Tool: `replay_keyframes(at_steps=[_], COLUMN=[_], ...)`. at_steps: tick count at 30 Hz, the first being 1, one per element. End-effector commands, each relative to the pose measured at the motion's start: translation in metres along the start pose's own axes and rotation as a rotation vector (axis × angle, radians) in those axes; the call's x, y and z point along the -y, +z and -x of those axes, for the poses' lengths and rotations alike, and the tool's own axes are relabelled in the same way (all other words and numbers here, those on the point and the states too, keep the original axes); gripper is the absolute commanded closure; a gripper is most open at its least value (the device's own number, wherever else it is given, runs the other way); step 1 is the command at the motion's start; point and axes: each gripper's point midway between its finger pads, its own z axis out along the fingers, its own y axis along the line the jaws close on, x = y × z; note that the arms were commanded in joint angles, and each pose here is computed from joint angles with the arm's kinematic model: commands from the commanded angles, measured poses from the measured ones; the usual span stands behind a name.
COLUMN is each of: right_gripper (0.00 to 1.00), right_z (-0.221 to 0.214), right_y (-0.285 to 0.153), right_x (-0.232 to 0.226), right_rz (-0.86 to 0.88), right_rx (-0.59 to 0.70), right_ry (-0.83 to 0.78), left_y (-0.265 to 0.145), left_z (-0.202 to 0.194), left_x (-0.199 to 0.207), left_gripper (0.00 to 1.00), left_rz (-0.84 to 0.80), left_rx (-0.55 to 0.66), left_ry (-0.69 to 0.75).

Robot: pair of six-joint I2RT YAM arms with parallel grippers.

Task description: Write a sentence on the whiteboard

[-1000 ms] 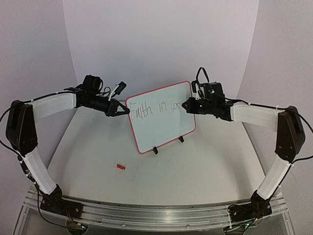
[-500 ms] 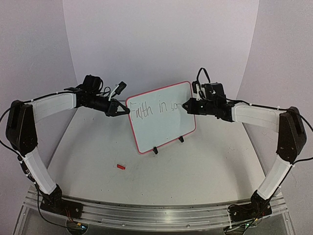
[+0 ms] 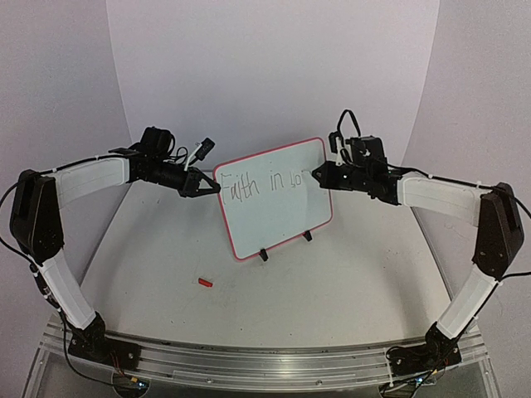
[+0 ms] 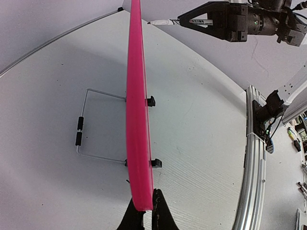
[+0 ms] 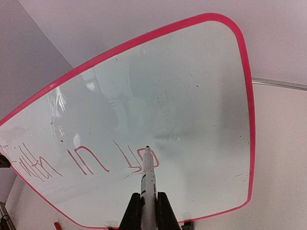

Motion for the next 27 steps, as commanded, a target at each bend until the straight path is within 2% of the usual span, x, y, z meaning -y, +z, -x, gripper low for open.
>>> replay_keyframes(at_steps=[1,27], right_gripper=[1.0,1.0], right_z=[0.019,-0.02], right_y=[0.006,0.015], right_x=[-0.003,0.023], right_rz=[0.0,-0.089], right_rx=[0.045,-0.039], right_ry=[-0.021,0.001], left_y=[0.008,0.007], left_z=[-0.015,-0.012], left_x=[0.011,0.012], left_gripper=[1.0,1.0], left_rz=[-0.03,-0.027], left_rx=[-0.062,-0.059], left_ry=[-0.009,-0.002])
